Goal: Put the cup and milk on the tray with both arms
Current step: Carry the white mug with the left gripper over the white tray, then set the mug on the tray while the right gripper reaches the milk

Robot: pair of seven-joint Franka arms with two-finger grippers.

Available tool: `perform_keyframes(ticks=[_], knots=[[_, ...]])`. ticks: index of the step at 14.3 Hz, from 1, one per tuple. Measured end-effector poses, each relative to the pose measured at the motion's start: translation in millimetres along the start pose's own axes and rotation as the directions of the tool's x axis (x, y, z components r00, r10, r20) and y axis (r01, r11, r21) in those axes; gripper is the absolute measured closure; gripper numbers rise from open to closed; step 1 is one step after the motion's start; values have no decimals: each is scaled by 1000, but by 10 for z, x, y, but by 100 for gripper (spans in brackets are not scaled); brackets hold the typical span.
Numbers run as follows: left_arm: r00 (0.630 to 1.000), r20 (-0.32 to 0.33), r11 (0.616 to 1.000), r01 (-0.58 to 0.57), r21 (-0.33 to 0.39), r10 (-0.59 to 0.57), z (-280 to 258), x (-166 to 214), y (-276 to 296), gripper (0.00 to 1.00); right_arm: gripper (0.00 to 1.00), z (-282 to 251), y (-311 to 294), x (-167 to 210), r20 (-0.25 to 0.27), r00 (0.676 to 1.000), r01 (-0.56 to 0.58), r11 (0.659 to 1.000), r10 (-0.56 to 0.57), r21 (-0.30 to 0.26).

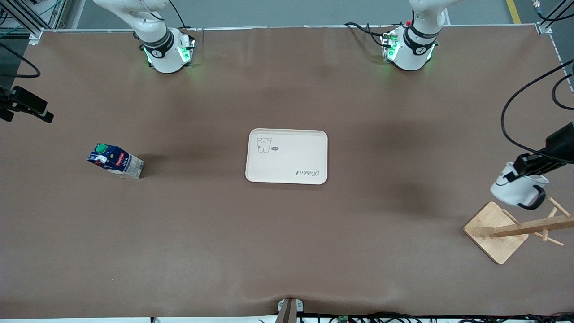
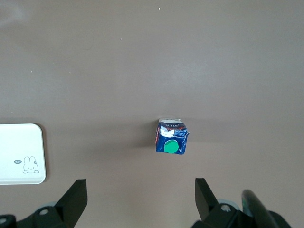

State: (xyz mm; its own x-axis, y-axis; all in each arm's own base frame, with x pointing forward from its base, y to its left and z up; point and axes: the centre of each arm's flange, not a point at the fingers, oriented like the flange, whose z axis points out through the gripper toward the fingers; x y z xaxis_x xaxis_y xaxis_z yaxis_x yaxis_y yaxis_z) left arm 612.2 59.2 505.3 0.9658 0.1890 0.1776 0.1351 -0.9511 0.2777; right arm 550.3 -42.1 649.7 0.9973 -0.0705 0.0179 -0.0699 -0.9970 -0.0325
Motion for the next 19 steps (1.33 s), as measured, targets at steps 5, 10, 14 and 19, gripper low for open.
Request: perform_keyframes(ticks=[5,10,14,19], knots=[[978,92,982,188,16,-188,369,-233,1060,91,0,4,4,9,-1,1000,-1,1000,1,0],[933,187,951,296,86,-307,1017,-576,1881,91,0,0,3,10,-2,1000,0,1000,0,0],[845,267,886,434,165,-463,1638,-1039,2748,91,0,-12,-2,10,-5,1000,0,1000,0,0],[738,310,800,532,279,-599,2595,-1699,3601,91,0,-31,-1,8,-7,1000,0,1000,0,0]])
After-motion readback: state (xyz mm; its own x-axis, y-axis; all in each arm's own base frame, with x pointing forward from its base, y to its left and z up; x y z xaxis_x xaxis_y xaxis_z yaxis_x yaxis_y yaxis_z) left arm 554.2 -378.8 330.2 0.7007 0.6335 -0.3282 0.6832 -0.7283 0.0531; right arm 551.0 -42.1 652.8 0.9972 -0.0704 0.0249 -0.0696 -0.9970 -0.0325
